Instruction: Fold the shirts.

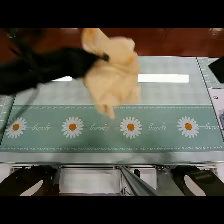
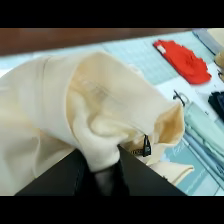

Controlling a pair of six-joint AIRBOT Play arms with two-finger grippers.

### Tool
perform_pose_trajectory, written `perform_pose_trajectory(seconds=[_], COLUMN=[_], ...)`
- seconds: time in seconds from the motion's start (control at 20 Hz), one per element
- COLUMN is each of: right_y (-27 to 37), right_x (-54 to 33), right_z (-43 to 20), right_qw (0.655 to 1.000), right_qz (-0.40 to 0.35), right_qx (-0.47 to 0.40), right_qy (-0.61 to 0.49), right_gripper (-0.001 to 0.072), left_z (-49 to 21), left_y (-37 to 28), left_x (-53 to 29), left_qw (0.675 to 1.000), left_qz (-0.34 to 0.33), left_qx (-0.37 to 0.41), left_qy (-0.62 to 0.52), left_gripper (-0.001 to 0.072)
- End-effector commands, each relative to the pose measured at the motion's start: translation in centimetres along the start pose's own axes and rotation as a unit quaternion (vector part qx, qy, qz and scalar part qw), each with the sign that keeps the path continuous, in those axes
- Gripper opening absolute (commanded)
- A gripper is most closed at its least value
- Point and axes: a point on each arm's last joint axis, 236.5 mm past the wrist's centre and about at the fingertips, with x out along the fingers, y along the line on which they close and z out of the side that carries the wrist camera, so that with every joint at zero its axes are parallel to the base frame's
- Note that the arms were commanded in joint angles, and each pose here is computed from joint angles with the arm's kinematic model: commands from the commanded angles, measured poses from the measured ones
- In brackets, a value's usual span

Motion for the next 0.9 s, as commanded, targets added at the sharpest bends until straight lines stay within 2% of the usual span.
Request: perform_pose_trajectory(seconds=[0.0,0.15,0.2,0.25,0.3,0.35,0.5,0.6,0.7,0.75,0.85], right_y=[1.6,5.1,6.3,7.1,7.5,7.6,3.7,-2.4,-8.0,-9.3,-6.3], right_x=[2.6,7.1,8.5,9.8,10.7,11.5,12.1,11.4,11.1,11.4,13.8], right_z=[-5.4,-9.2,-10.0,-10.6,-10.9,-10.9,-8.6,-7.0,-9.4,-11.7,-15.4], right_qw=[0.997,0.988,0.984,0.981,0.979,0.978,0.981,0.983,0.973,0.961,0.94], right_qz=[0.032,0.101,0.123,0.14,0.148,0.149,0.112,0.057,0.001,-0.012,0.046], right_qx=[0.016,0.051,0.072,0.093,0.107,0.115,0.135,0.162,0.216,0.254,0.308], right_qy=[0.066,0.103,0.104,0.1,0.094,0.092,0.082,0.065,0.084,0.107,0.141], right_gripper=[0.0619,0.0619,0.0619,0.0619,0.0619,0.0619,0.0623,0.0623,0.0622,0.0622,0.0622], left_z=[-11.5,-21.3,-23.2,-24.7,-25.3,-25.3,-20.2,-15.0,-12.3,-12.8,-14.8], left_y=[3.2,8.5,9.7,10.5,11.0,11.5,14.8,19.0,22.0,22.3,20.0], left_x=[4.4,5.1,5.1,5.0,4.9,4.6,0.9,-3.1,-6.8,-7.6,-5.9], left_qw=[0.996,0.977,0.969,0.96,0.954,0.95,0.939,0.937,0.932,0.928,0.925], left_qz=[0.036,0.101,0.117,0.128,0.133,0.133,0.139,0.18,0.21,0.201,0.122], left_qx=[-0.062,-0.122,-0.144,-0.163,-0.17,-0.172,-0.165,-0.175,-0.215,-0.234,-0.28], left_qy=[0.049,0.142,0.164,0.189,0.207,0.225,0.267,0.242,0.204,0.208,0.226], left_gripper=[0.0036,0.0039,0.0088,0.0306,0.0559,0.0705,0.0702,0.0701,0.0701,0.0701,0.07])
